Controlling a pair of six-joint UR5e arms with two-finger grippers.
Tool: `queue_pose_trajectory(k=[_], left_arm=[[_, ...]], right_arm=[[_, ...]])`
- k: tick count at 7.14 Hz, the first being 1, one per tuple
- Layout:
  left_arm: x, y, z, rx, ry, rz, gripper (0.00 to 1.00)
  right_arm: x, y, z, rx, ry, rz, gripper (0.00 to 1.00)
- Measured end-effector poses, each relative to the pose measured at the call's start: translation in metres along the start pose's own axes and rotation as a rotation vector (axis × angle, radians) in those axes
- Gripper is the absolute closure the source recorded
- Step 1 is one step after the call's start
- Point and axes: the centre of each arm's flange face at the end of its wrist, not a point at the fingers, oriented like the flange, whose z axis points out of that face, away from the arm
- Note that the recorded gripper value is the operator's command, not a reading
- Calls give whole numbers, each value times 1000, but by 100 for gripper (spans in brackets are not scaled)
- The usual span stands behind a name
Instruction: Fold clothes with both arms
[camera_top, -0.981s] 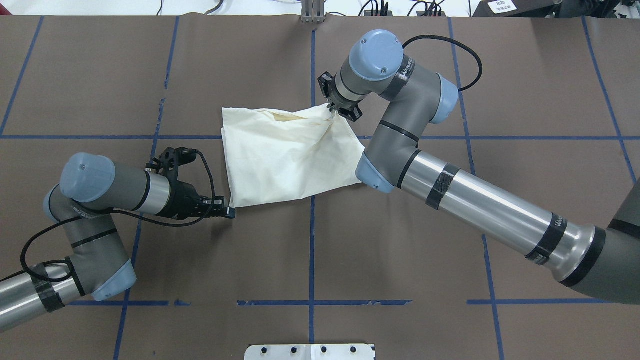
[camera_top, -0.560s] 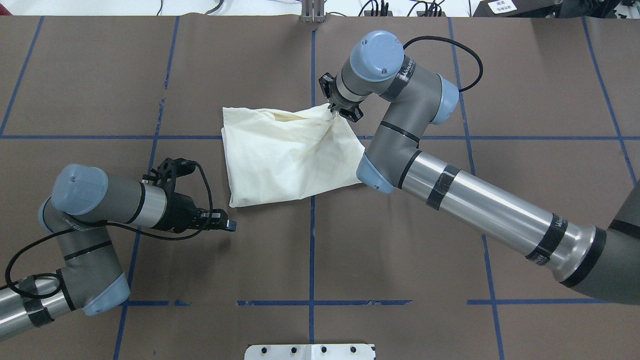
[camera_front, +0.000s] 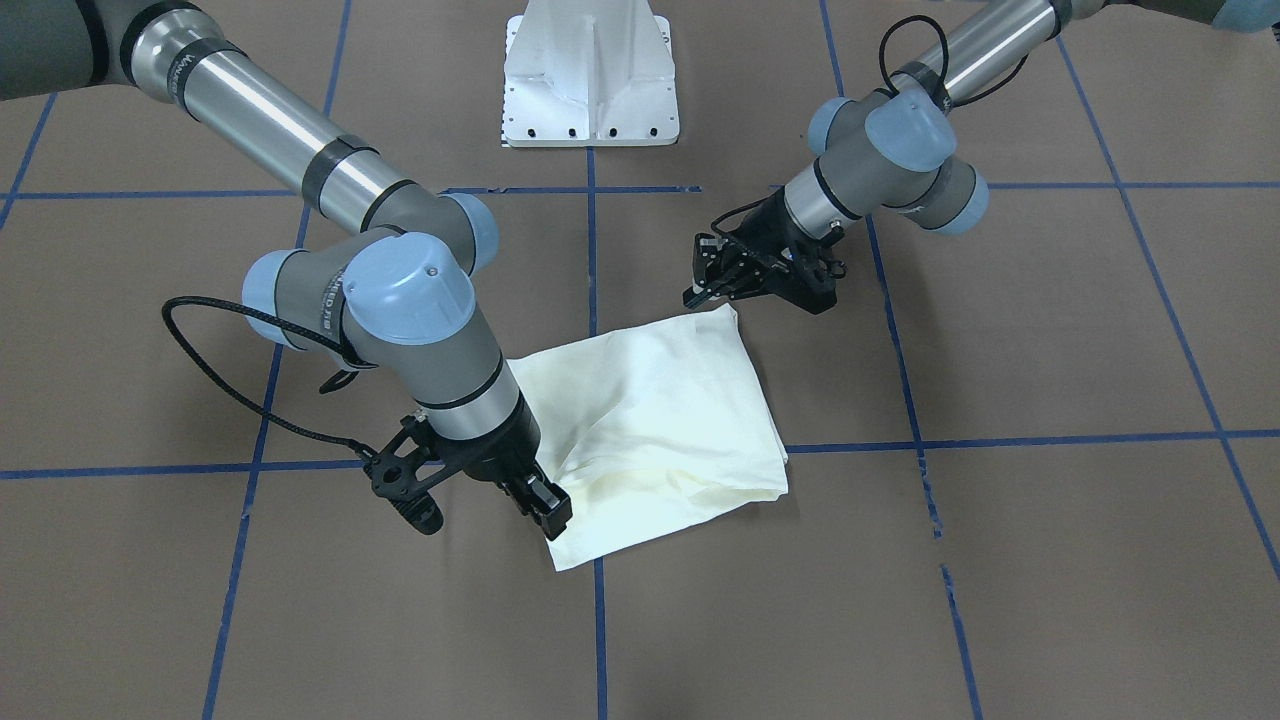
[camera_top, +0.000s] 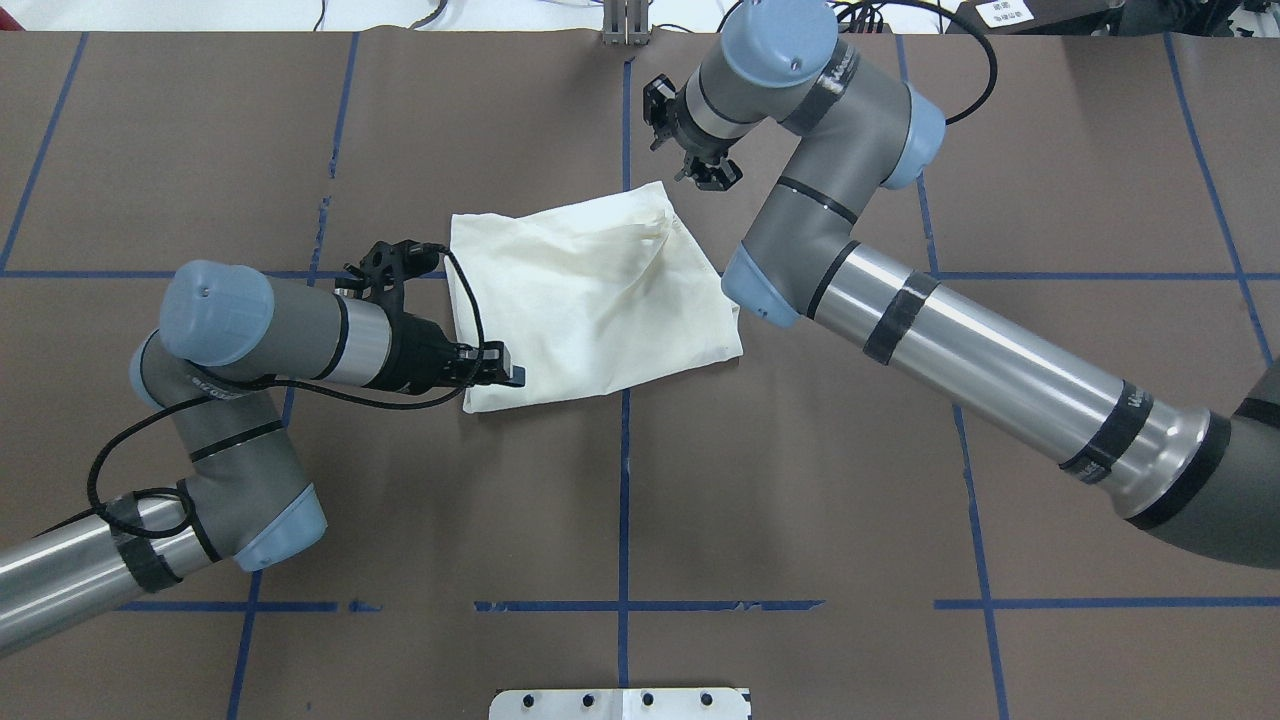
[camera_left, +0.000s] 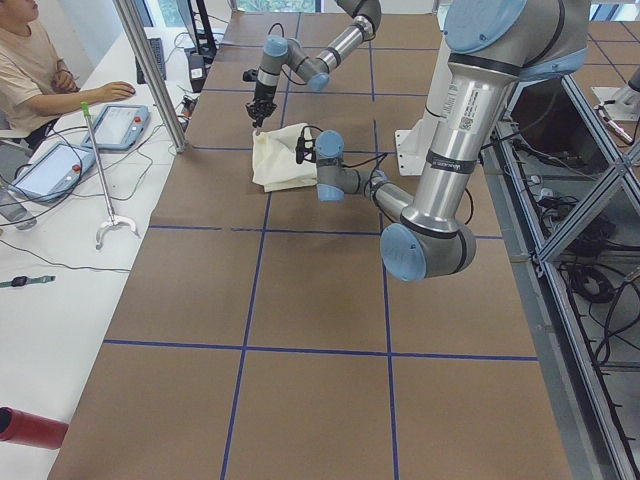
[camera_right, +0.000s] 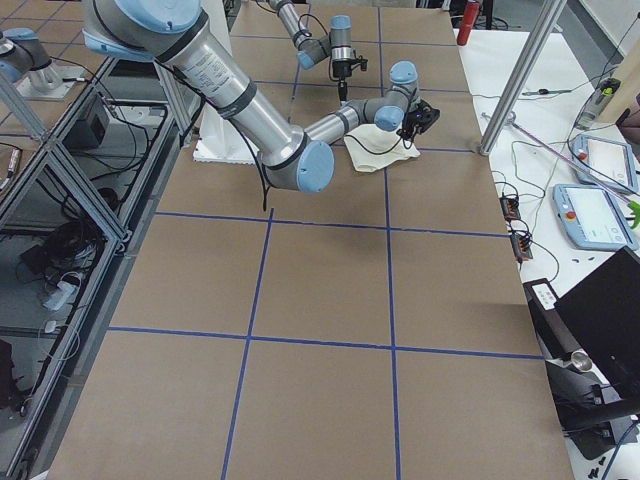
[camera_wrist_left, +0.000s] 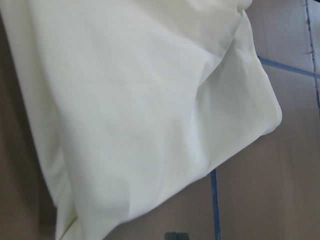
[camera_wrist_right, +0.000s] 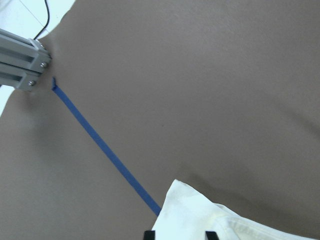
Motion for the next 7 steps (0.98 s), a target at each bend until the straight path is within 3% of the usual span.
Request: queue_pose_trajectory(k=[3, 7], left_arm=[[-27, -15, 20, 40, -75, 7, 100], [-68, -12, -1, 42, -122, 0, 100]], right_arm=[[-9, -11, -17, -37, -7, -1, 0], [-1, -1, -9, -39, 3, -11, 0]])
